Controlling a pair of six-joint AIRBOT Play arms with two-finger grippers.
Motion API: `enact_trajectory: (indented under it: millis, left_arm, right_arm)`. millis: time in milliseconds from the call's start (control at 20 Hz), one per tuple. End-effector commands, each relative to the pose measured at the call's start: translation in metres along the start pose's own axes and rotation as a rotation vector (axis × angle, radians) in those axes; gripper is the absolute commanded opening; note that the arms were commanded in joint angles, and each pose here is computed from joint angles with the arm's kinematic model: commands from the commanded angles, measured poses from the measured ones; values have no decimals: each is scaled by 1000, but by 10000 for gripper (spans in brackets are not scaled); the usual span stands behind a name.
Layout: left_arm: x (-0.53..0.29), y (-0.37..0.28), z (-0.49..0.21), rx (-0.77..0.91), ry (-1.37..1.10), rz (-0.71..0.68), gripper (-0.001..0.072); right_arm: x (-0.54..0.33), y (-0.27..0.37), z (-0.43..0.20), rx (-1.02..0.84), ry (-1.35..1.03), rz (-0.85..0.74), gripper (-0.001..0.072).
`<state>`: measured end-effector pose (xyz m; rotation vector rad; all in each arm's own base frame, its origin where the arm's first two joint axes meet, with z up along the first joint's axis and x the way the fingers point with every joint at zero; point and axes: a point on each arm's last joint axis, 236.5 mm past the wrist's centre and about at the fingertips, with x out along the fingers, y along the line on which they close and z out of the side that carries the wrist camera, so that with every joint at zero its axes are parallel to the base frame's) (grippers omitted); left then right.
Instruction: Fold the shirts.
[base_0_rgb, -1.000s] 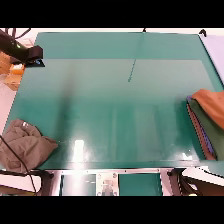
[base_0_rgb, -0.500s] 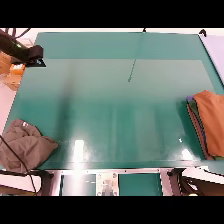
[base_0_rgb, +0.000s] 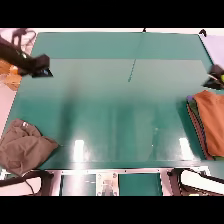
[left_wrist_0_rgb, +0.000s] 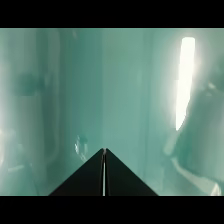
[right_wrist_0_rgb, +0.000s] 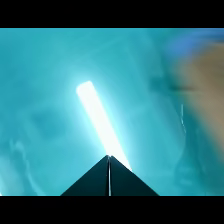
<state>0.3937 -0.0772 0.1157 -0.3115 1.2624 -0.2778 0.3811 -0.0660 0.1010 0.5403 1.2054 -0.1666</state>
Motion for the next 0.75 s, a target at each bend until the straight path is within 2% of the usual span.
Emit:
enact_trajectory:
  millis: [0,150,300,700]
  left_arm:
    - [27,-10,-71,12,41,-14,28]
    - [42,-3,-115,8,81,-9,28]
    - [44,3,-123,8,99,11,30]
    - [45,3,-112,8,53,11,30]
  right_arm:
    - [35,88,-69,-276,40,106,15]
    - [67,111,-133,-390,89,139,17]
    - [79,120,-168,-446,164,145,17]
    - [80,130,-185,-494,193,156,16]
